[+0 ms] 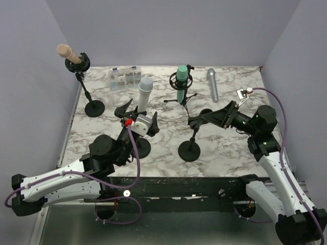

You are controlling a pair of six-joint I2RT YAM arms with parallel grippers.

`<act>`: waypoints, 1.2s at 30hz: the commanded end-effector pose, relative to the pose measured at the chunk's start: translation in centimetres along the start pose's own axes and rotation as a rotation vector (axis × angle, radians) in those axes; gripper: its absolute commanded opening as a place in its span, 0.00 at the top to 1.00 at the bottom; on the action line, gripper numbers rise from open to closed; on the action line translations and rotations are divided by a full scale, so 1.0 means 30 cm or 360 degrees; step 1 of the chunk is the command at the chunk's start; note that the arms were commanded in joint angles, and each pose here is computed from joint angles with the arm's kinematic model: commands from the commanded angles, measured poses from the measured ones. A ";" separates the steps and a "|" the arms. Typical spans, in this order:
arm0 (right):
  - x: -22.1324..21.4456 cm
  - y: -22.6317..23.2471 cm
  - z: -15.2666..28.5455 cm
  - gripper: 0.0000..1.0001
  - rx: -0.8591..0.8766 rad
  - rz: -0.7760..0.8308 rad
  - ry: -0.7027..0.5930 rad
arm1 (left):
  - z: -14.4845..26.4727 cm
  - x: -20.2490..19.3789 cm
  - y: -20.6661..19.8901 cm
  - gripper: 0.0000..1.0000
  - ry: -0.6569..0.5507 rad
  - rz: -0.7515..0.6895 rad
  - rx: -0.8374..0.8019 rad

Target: Remove the microphone from the stand

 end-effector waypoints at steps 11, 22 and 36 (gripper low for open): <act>-0.277 -0.231 0.046 0.38 -0.0434 -0.0260 0.0452 | 0.041 0.082 0.014 0.02 -0.0089 0.0291 -0.0125; -0.331 -0.279 0.046 0.32 -0.0466 -0.0324 0.0440 | 0.066 0.107 0.054 0.01 -0.0160 0.0336 -0.0093; -0.094 -0.192 -0.005 0.07 -0.0463 0.0008 0.0269 | 0.057 0.097 0.053 0.01 -0.0151 0.0293 -0.0059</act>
Point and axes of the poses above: each gripper's point midway between its finger pads, its own z axis back along the fingers, its own y axis along the line the jaws close on, x = y × z, the point moved 6 cm from there along z, back along the fingers, and after that the axes turned 12 degrees about z, right-handed, at the moved point
